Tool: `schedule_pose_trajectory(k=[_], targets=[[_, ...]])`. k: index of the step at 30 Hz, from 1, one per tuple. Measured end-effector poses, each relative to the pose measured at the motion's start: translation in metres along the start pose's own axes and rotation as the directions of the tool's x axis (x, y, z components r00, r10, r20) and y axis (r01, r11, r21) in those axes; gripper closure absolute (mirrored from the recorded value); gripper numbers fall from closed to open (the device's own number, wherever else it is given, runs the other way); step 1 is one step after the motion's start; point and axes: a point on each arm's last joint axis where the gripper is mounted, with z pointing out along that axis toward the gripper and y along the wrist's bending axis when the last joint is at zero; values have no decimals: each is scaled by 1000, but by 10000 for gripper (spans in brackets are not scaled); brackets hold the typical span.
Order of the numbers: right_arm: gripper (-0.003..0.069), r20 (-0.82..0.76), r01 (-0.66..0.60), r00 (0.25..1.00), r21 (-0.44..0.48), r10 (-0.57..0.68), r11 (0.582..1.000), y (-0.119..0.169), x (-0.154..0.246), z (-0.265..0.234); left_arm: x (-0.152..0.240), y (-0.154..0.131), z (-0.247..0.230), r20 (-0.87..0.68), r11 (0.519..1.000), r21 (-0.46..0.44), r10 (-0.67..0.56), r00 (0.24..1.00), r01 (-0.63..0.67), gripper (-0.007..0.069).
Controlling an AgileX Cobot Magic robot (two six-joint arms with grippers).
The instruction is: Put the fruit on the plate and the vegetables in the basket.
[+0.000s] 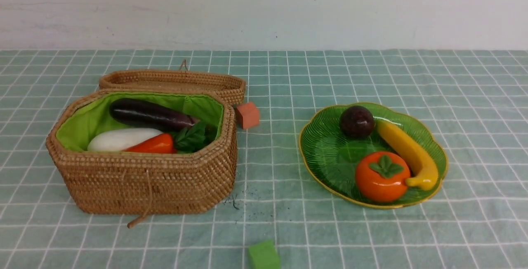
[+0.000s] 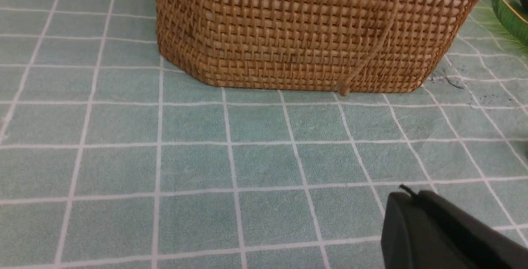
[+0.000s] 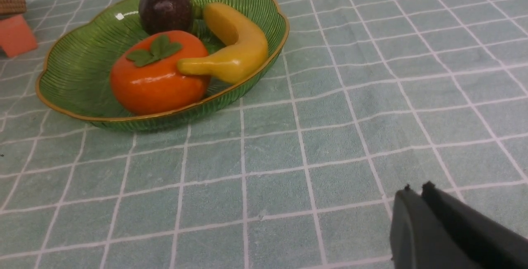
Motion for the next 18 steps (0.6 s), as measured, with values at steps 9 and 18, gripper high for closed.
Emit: schedule_pose_trajectory(k=[9, 18], targets=[[624, 0, 0, 1000, 0, 0, 1000, 0, 0, 0, 0, 0, 0, 0, 1000, 0, 0, 1000, 0, 638], [624, 0, 0, 1000, 0, 0, 1000, 0, 0, 0, 0, 0, 0, 0, 1000, 0, 0, 1000, 0, 636]])
